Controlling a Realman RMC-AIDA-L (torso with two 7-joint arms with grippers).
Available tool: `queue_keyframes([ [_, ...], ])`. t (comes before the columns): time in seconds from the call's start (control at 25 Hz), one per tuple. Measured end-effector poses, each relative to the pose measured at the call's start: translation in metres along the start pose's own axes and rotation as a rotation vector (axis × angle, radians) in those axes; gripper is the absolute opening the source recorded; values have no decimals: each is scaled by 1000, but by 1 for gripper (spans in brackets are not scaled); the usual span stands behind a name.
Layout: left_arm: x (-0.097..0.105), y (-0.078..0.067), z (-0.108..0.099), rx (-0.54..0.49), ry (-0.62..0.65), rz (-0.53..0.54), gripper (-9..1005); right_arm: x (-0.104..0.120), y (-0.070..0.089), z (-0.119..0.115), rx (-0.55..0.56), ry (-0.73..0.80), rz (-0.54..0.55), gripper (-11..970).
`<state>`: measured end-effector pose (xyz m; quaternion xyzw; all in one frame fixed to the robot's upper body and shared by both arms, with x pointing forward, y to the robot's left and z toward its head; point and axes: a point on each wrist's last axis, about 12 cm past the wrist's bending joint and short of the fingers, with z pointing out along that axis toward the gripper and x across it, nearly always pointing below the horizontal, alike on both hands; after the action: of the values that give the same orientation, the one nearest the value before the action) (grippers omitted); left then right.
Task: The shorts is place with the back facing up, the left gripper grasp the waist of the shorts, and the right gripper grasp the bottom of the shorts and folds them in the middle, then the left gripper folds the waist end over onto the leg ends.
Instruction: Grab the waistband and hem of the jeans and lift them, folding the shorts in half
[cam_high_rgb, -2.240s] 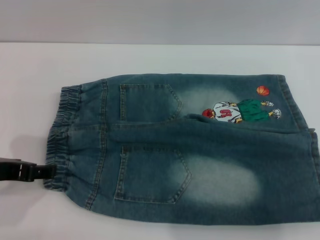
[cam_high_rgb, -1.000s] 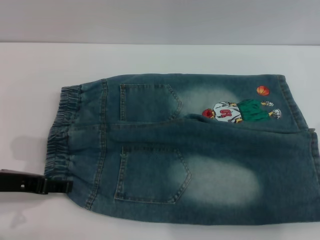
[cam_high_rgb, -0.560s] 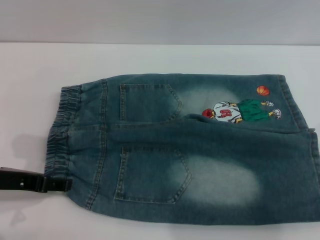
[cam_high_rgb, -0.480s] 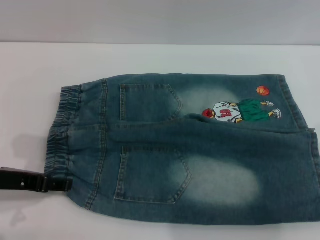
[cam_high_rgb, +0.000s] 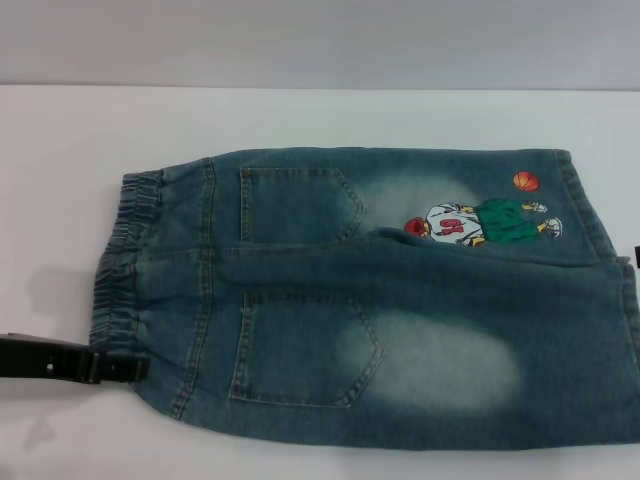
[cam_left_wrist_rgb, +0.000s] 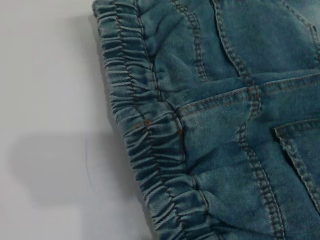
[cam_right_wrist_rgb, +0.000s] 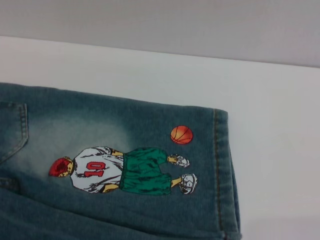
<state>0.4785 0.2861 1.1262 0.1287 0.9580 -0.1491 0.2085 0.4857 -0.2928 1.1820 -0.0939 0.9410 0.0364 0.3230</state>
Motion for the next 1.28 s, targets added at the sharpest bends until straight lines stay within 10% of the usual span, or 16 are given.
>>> queue_keyframes([
  [1.28, -1, 0, 6, -21, 28, 21, 825, 2, 6, 1, -16, 20, -20, 711],
])
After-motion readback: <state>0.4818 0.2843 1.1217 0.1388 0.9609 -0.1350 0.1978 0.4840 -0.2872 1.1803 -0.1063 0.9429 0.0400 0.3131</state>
